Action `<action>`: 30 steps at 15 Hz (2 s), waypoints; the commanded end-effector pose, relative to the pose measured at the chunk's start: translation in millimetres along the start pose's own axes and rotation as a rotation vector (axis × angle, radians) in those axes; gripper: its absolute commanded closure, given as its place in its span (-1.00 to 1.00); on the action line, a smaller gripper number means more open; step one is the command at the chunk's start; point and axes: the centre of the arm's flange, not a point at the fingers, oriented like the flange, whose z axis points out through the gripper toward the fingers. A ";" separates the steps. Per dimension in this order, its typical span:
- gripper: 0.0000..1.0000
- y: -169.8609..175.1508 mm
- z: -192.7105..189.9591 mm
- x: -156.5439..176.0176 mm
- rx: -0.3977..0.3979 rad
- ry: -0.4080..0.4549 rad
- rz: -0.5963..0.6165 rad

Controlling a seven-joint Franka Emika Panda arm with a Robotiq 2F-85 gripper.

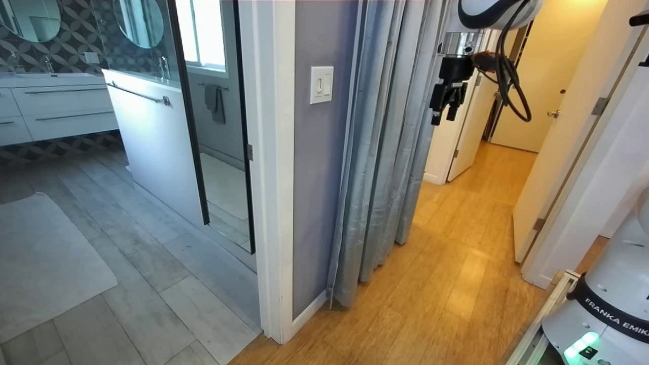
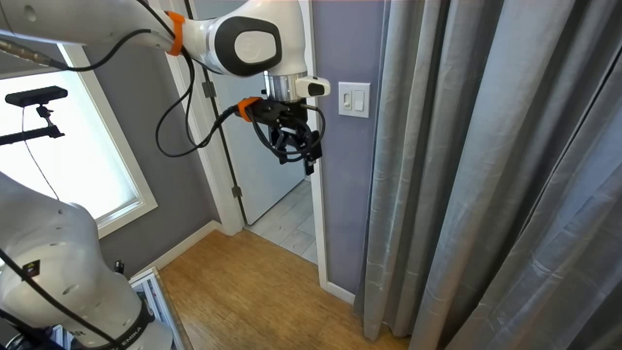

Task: Flip the switch

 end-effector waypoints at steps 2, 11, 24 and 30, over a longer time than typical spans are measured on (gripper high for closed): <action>-1.00 0.0 0.0 0.0 0.000 0.000 0.000; -0.96 -6.0 -21.1 70.0 0.215 0.090 0.047; 0.97 20.5 15.8 237.3 0.818 0.339 0.128; 0.98 2.5 22.2 241.9 0.874 0.347 0.126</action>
